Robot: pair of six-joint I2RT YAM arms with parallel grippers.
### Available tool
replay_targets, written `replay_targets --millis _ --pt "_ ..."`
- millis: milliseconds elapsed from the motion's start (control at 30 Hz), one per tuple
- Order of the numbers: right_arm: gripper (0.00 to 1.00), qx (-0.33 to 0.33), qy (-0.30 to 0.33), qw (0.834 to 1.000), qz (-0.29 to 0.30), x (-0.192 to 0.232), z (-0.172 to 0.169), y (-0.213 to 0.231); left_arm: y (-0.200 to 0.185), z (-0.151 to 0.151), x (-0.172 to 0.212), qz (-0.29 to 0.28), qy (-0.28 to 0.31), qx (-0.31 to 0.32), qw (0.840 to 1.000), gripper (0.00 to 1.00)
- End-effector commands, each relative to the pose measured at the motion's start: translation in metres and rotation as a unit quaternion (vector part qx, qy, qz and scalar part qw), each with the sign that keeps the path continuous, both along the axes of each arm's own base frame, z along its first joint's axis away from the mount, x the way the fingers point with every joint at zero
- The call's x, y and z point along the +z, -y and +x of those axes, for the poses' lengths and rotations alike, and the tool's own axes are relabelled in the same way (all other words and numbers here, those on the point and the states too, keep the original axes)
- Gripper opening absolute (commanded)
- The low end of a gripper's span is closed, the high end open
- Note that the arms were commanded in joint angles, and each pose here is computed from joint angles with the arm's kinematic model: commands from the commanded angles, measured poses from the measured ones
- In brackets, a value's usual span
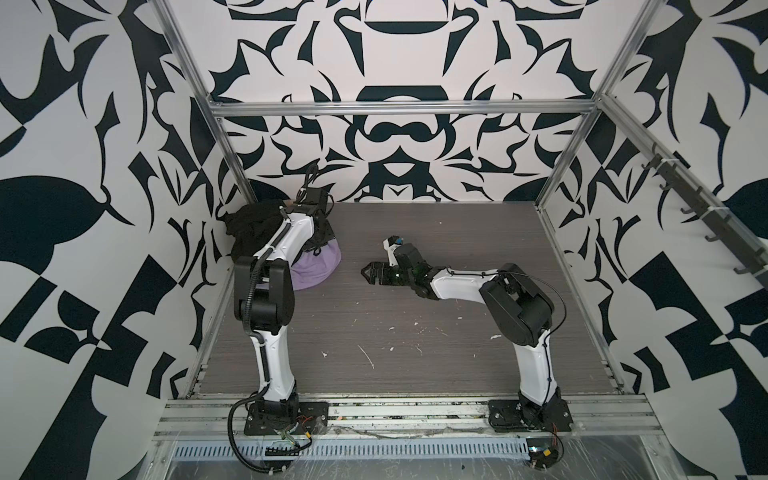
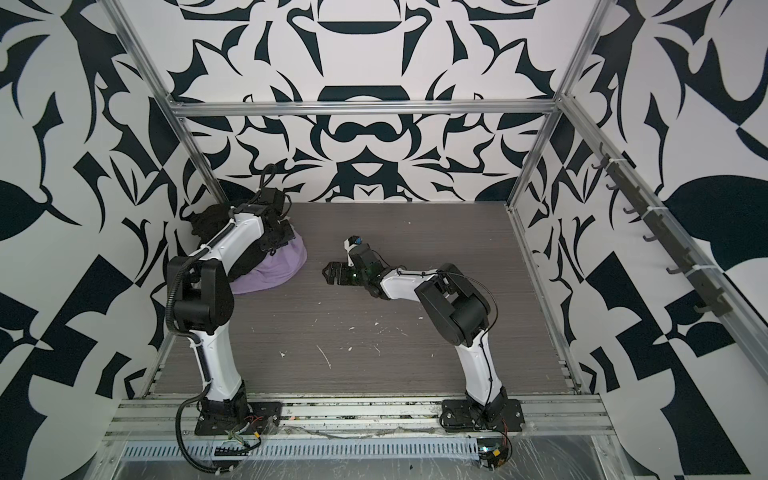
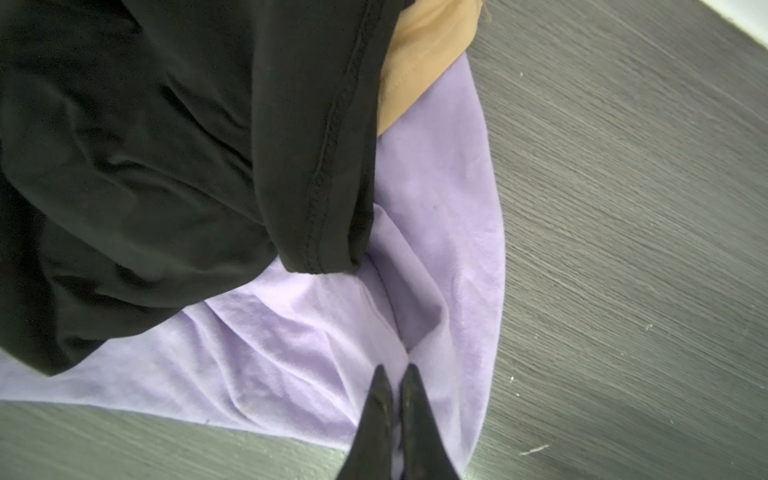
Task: Pick out a specific cloth from the pile
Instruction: 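Close the left gripper on the lavender shirt edge beneath the black garment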
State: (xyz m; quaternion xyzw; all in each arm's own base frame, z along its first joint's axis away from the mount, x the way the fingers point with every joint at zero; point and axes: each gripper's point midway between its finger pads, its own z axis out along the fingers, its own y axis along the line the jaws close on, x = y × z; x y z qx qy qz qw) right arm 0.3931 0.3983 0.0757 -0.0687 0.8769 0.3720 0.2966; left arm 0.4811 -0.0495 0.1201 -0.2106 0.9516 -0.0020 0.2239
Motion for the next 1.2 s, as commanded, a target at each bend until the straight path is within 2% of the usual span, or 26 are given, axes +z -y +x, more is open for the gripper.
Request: replay_targets --millis 0,1167 --pt "0.99 0.002 0.042 0.998 0.042 0.055 0.003 -0.01 -0.005 0.001 0.035 0.002 0.026 0.004 1.0 0.0" --pt "0.99 0.006 0.055 0.998 0.044 0.07 -0.004 -0.014 -0.01 0.005 0.098 -0.011 0.097 0.008 0.995 0.0"
